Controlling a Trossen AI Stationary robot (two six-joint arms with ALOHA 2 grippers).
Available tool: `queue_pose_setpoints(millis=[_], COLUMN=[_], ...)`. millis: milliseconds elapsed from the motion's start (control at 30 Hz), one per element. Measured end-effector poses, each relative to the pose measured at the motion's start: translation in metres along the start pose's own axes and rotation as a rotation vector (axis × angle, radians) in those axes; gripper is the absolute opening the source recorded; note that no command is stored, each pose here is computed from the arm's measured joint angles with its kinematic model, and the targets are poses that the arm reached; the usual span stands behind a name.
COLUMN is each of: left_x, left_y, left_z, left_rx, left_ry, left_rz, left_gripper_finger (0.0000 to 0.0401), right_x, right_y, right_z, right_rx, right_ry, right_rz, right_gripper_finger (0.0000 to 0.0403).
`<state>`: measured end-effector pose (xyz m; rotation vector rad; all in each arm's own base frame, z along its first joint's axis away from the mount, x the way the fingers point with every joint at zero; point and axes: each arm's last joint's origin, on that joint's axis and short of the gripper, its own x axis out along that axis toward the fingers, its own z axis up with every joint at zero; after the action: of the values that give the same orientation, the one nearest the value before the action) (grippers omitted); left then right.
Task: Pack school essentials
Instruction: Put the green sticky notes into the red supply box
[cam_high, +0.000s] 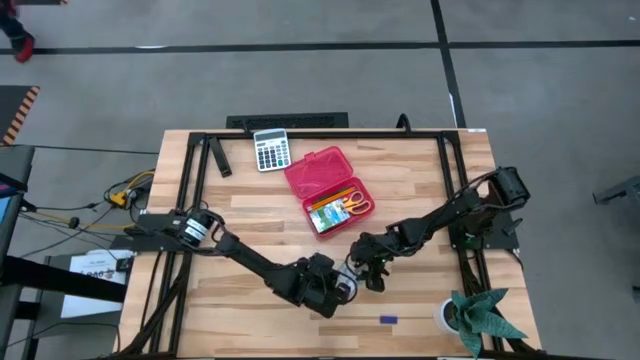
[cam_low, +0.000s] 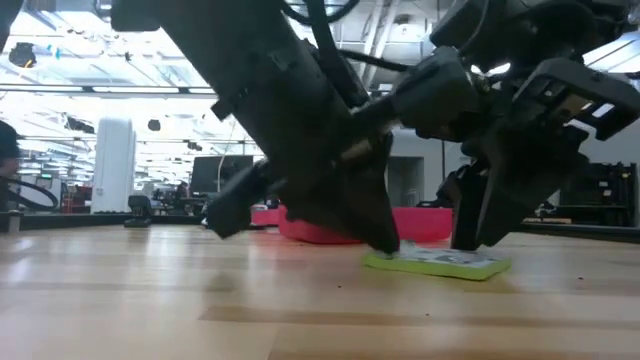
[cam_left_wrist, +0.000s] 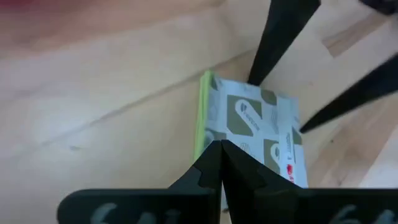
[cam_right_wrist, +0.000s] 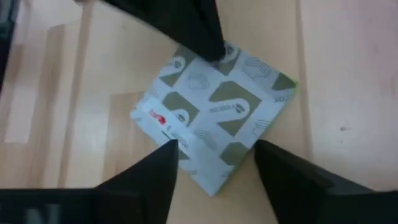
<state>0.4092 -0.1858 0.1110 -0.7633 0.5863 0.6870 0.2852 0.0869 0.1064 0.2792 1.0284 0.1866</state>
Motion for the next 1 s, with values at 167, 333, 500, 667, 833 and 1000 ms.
queue_pose_setpoints(millis=[167, 333, 500, 667, 833, 1000], left_x=[0.013, 0.021, 0.026, 0.030, 0.035, 0.033], left_y=[0.001, 0.001, 0.002, 0.003, 0.004, 0.003], left_z=[-0.011, -0.015, -0.012, -0.006, 0.000, 0.007], left_rx=[-0.046, -0.076, -0.095, -0.127, -0.156, -0.178], left_ry=[0.026, 0.032, 0.029, 0.011, -0.001, -0.018], left_rz=[-0.018, -0.043, -0.044, -0.041, -0.040, -0.043], left_gripper_finger=[0.0000, 0.0000, 0.0000, 0.0000, 0.0000, 0.0000], right_x=[0.002, 0.003, 0.003, 0.003, 0.002, -0.002], right_y=[0.003, 0.005, 0.005, 0.004, 0.004, 0.002], right_z=[0.000, 0.001, 0.000, -0.002, -0.002, 0.000], right_rx=[0.007, 0.004, -0.012, -0.016, -0.036, -0.037], right_ry=[-0.014, -0.029, -0.018, 0.003, 0.005, 0.002], right_rz=[0.000, 0.009, 0.004, -0.005, 0.003, 0.010], right_gripper_finger=[0.0253, 0.0210, 0.0154, 0.0080, 0.0009, 0.0002])
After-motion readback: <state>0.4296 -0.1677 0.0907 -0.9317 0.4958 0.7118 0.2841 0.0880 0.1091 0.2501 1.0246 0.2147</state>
